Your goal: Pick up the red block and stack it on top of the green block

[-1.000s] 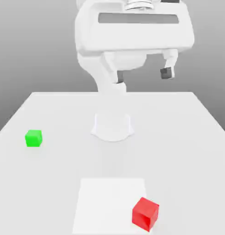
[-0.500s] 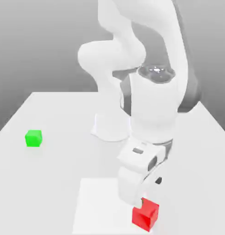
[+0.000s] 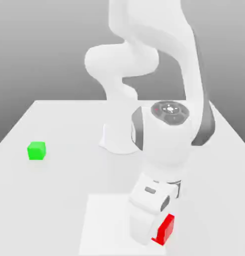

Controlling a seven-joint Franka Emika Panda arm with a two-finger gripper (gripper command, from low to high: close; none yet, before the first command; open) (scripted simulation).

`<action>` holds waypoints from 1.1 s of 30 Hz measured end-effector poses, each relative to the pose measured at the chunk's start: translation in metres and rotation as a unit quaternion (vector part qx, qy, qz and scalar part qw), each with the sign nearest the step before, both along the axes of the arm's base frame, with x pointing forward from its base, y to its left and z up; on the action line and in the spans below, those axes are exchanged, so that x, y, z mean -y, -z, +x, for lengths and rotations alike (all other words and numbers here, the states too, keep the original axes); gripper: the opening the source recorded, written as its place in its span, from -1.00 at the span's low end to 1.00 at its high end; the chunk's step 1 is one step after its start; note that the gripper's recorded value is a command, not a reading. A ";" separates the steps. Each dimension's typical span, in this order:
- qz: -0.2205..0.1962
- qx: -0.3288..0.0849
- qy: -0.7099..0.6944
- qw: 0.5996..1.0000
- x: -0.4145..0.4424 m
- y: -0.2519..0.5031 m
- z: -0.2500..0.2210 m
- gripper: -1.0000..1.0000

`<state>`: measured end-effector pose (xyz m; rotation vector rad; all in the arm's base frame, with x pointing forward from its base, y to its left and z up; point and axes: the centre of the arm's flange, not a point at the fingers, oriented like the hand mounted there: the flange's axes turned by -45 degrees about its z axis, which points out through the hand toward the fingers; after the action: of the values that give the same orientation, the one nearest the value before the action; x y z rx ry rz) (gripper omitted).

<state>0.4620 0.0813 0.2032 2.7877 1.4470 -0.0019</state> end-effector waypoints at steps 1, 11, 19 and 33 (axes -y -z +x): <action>-0.003 0.001 0.024 1.000 0.018 -0.008 0.000 -1.00; -0.031 0.009 0.395 0.918 0.270 -0.057 -0.082 -1.00; -0.029 0.005 0.628 0.778 0.370 -0.064 -0.211 -1.00; 0.003 0.004 0.854 0.520 0.400 -0.030 -0.383 -1.00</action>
<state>0.0795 -0.3190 0.2329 2.6876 -1.6302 0.0131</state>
